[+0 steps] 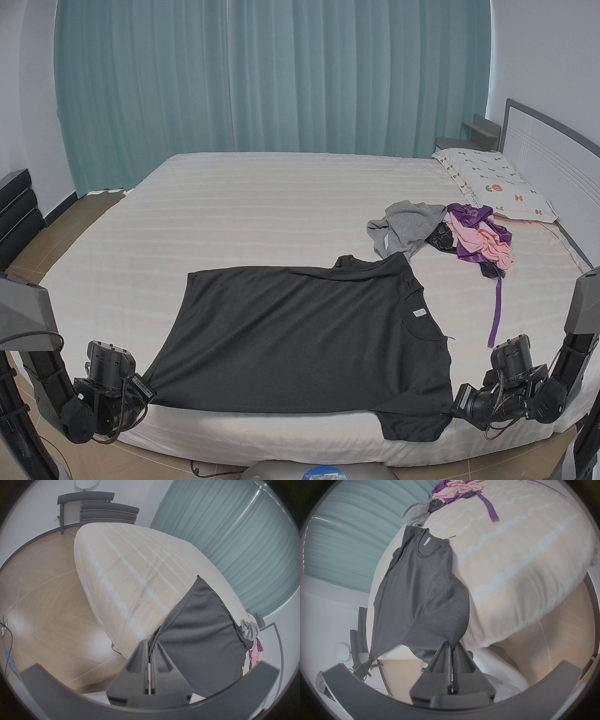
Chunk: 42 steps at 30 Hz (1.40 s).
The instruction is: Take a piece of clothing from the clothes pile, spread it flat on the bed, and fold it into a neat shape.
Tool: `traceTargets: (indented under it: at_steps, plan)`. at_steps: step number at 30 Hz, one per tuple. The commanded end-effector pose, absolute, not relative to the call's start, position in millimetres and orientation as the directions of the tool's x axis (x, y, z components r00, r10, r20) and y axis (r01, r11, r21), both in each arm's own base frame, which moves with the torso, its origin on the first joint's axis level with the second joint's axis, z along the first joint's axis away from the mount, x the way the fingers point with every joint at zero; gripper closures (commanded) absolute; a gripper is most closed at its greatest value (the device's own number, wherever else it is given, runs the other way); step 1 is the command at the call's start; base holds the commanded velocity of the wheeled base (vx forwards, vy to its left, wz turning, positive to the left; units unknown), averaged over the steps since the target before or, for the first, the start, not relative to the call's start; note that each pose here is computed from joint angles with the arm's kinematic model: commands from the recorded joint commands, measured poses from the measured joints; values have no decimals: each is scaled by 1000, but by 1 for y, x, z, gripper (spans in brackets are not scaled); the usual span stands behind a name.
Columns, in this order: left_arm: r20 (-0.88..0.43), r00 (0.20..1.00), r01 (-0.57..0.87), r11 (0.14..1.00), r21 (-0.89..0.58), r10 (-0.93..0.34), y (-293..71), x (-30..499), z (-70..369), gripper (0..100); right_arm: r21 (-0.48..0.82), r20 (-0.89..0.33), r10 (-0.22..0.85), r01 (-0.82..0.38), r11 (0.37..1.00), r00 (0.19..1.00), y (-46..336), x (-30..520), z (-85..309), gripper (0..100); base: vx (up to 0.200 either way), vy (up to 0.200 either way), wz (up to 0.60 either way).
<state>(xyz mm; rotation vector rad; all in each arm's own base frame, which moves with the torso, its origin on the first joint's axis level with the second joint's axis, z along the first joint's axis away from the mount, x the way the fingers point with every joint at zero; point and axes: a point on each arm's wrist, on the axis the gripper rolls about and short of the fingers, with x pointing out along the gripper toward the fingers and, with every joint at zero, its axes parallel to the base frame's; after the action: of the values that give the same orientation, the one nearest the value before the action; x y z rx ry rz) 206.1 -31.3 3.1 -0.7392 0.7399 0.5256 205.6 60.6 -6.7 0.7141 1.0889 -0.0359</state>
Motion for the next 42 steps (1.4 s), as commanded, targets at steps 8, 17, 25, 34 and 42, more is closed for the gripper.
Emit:
traceTargets:
  at_steps: [8,17,25,34,42]
  plan:
    - [-779,607,-657,652,-378,160,-33,191,2,100,493,-833,321,339,801,451,62,182,-2,100,0,0,0]
    - [-781,607,-644,667,-375,147,-38,189,1,100,531,-801,319,354,770,507,59,202,1,0,0,0,0]
    - [-781,607,-645,665,-375,148,-38,189,1,100,533,-793,301,366,762,529,57,223,-6,0,0,0,0]
    - [-786,600,-649,666,-368,150,-37,187,0,100,518,-790,289,338,785,540,53,237,-21,0,0,0,0]
    - [-789,596,-651,666,-366,149,-37,187,-1,100,519,-780,286,319,793,557,52,235,-32,100,0,0,0]
